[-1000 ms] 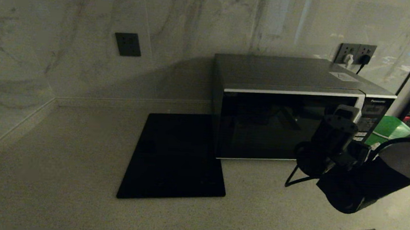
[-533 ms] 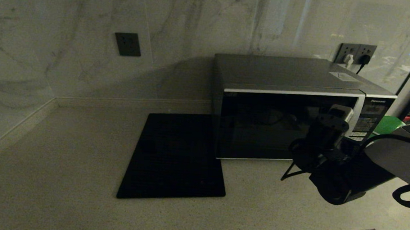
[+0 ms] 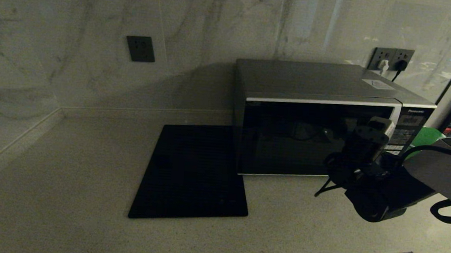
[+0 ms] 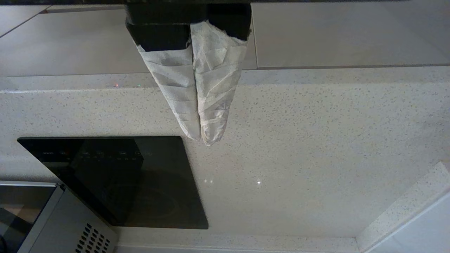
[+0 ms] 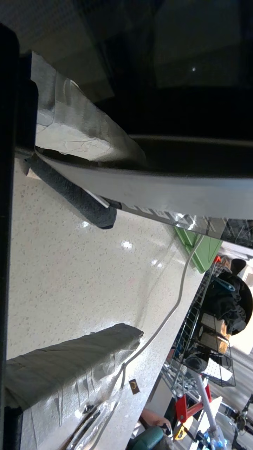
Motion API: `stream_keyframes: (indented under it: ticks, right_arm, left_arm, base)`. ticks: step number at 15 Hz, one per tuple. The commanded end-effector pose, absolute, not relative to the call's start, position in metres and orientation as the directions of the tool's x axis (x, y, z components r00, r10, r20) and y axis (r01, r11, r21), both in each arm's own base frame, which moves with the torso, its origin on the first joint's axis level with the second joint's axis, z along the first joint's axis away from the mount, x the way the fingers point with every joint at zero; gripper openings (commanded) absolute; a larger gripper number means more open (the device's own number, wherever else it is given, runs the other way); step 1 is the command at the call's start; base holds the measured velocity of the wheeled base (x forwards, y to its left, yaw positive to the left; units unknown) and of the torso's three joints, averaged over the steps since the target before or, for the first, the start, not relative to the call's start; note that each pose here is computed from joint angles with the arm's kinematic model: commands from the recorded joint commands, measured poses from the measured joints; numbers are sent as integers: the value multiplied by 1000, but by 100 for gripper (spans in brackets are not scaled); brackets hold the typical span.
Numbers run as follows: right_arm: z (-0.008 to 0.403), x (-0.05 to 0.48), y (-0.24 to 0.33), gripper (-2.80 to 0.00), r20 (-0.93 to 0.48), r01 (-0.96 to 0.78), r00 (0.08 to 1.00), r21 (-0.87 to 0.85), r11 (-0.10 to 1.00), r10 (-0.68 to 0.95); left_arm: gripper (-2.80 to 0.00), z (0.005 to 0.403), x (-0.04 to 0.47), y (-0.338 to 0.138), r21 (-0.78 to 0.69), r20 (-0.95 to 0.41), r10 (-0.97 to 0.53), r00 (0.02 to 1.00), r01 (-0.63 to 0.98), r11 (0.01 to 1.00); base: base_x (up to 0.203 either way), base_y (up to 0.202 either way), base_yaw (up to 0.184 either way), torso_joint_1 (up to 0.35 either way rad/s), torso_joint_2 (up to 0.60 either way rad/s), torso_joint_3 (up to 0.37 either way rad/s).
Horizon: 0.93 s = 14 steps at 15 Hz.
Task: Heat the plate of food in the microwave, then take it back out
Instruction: Open the microwave oven
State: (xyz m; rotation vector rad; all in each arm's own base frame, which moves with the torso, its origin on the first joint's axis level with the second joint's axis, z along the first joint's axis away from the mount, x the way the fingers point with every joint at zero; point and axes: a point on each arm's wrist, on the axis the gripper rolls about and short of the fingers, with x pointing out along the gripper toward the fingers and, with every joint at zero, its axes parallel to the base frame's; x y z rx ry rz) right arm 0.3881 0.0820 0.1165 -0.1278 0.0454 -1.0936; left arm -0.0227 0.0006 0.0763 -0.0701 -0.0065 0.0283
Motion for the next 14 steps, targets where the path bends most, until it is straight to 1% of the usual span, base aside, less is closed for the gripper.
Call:
stream_keyframes:
  ticks: [1, 7, 8, 14]
  right_arm:
    - [118, 387, 81, 0, 26, 889, 447, -121, 441, -894]
    - [116, 387, 77, 0, 25, 893, 437, -135, 430, -899]
    - [116, 387, 78, -280, 25, 892, 438, -136, 431, -899]
    - [116, 388, 78, -280, 25, 892, 438, -132, 432, -898]
  left_arm:
    - [-280, 76, -23, 1, -71, 6, 30, 1000, -29, 997]
    - [-280, 76, -23, 1, -71, 6, 30, 1000, -29, 997]
    - [-280, 76, -23, 1, -71, 6, 29, 1000, -29, 997]
    - [-280, 76, -23, 1, -71, 6, 31, 1000, -30, 997]
  base:
    - [0, 0, 0, 0, 0, 0]
    - [0, 0, 0, 0, 0, 0]
    - [0, 0, 0, 0, 0, 0]
    - [0, 0, 0, 0, 0, 0]
